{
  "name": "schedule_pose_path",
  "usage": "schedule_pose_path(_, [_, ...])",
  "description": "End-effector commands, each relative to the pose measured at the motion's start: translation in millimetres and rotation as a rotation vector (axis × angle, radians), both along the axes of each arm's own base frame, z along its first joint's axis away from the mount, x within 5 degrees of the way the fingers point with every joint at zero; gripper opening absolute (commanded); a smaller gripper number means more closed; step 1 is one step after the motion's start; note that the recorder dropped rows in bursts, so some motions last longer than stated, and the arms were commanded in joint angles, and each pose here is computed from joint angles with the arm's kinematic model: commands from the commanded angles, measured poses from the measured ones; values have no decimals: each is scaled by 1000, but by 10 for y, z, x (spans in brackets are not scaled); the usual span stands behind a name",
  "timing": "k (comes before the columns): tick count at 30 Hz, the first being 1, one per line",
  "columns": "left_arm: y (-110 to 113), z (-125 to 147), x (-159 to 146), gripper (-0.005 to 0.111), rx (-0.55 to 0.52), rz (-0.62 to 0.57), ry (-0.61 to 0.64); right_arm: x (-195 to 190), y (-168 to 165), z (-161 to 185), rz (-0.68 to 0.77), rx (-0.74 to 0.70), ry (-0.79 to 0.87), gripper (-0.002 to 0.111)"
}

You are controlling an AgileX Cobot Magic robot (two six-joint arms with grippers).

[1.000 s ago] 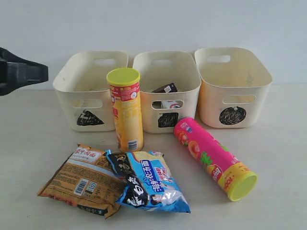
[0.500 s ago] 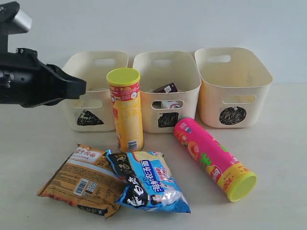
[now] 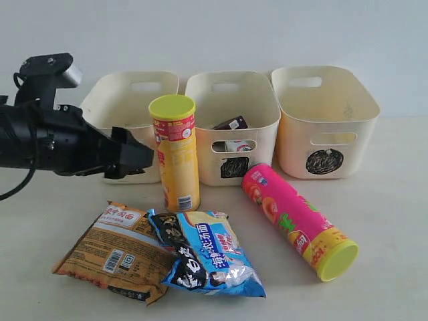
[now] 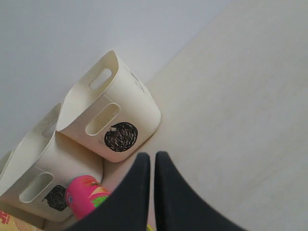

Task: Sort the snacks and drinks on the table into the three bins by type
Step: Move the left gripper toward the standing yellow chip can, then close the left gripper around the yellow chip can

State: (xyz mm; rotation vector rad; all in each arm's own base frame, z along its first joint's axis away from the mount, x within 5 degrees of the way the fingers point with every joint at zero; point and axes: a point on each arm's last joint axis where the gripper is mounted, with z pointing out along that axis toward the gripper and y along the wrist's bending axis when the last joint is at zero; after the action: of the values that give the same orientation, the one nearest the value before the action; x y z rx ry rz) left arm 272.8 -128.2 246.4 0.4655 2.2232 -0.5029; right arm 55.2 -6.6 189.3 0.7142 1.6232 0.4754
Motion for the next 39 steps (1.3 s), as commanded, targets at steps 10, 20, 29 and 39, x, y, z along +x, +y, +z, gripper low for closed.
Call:
schedule_pose_path(10, [-37, -183, 207, 92, -27, 109, 38, -5, -2, 3, -4, -3, -6, 0])
schedule_pose_path(20, [-205, -223, 364, 92, -90, 34, 101, -5, -2, 3, -4, -3, -6, 0])
schedule_pose_path(29, [-273, -273, 492, 92, -102, -9, 20, -5, -2, 3, -4, -3, -6, 0])
schedule_pose_path(39, [-341, -333, 580, 92, -59, -112, -81, -5, -2, 3, -4, -3, -6, 0])
